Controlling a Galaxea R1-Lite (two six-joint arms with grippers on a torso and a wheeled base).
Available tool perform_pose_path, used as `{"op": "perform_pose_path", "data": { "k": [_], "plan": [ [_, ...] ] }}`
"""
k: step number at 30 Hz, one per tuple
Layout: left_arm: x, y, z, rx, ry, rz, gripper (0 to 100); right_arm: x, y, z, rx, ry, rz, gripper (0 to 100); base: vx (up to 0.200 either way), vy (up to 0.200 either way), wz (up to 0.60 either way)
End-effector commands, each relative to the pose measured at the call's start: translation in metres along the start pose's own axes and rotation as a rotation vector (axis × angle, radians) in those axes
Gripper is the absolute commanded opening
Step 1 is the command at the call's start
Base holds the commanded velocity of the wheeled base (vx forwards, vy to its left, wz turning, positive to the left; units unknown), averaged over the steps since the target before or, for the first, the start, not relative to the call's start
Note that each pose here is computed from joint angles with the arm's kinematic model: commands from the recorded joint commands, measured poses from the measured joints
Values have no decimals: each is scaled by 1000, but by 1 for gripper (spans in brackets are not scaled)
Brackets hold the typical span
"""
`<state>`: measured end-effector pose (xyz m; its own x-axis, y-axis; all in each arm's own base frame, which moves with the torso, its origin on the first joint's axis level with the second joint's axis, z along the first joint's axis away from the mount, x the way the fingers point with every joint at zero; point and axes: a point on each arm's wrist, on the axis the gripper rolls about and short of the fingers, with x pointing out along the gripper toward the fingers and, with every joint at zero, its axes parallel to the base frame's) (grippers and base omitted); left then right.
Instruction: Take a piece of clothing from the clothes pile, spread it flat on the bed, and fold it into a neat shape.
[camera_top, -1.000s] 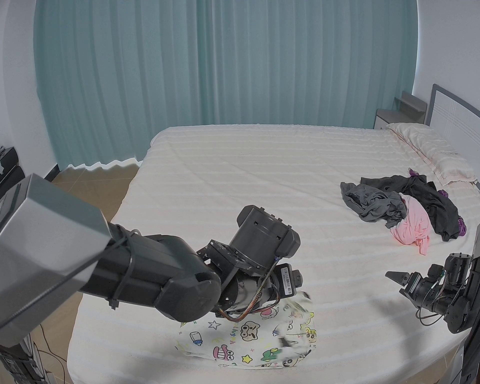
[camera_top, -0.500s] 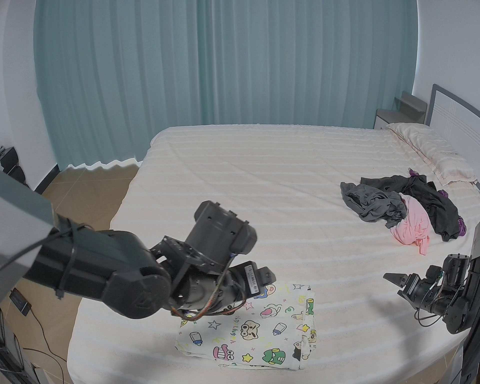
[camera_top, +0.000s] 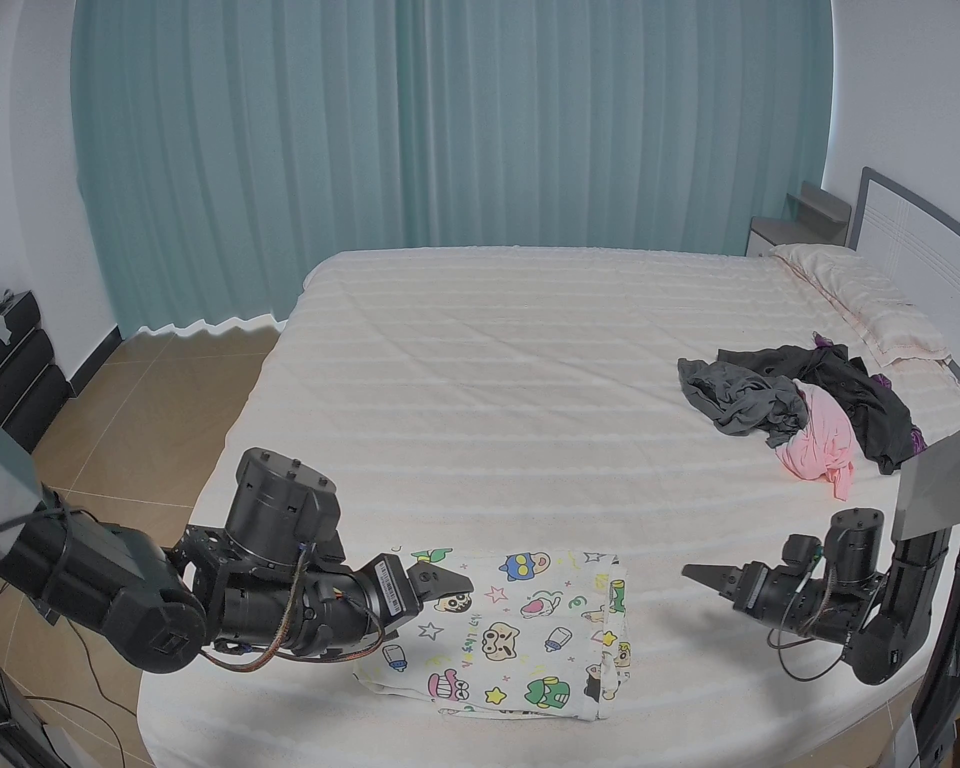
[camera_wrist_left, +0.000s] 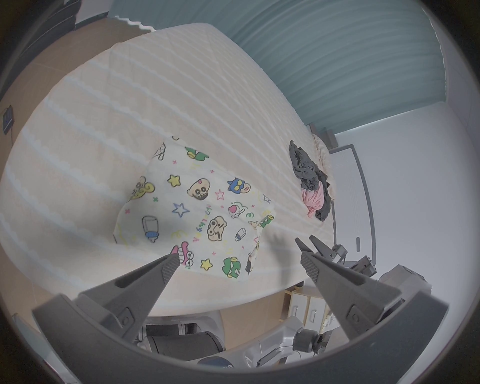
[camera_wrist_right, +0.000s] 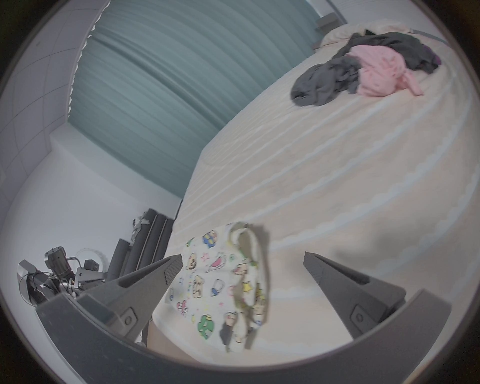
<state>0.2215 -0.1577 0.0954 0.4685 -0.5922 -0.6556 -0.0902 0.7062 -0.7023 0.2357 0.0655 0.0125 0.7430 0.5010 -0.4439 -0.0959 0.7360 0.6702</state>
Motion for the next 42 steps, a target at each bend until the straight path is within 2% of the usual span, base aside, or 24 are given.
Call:
{"op": "perform_pose_path", "data": {
  "k": [1, 7, 9, 16, 21, 24, 30, 42],
  "plan": [
    [-4, 21, 5, -42, 10, -22, 100, 43, 21, -31, 34, 88, 46, 100, 0, 0, 0],
    [-6, 31, 6, -47, 4, -88, 100, 46, 9, -43, 54, 126, -14, 100, 0, 33, 0],
    [-8, 45, 7, -75, 1, -88, 100, 44, 9, -47, 51, 139, -27, 100, 0, 200, 0],
    [-8, 70, 18, -119, 27, -163, 100, 33, 10, -57, 39, 149, -84, 100, 0, 200, 0],
    [5, 81, 21, -109, 37, -157, 100, 22, 16, -62, 30, 172, -84, 100, 0, 200, 0],
    [9, 85, 22, -102, 38, -152, 100, 20, 21, -73, 5, 217, -77, 100, 0, 200, 0],
    [10, 87, 20, -96, 35, -155, 100, 12, 19, -84, -16, 269, -106, 100, 0, 0, 0],
    [12, 88, 19, -92, 32, -155, 100, 9, 14, -82, -28, 253, -146, 100, 0, 0, 0]
  ]
}}
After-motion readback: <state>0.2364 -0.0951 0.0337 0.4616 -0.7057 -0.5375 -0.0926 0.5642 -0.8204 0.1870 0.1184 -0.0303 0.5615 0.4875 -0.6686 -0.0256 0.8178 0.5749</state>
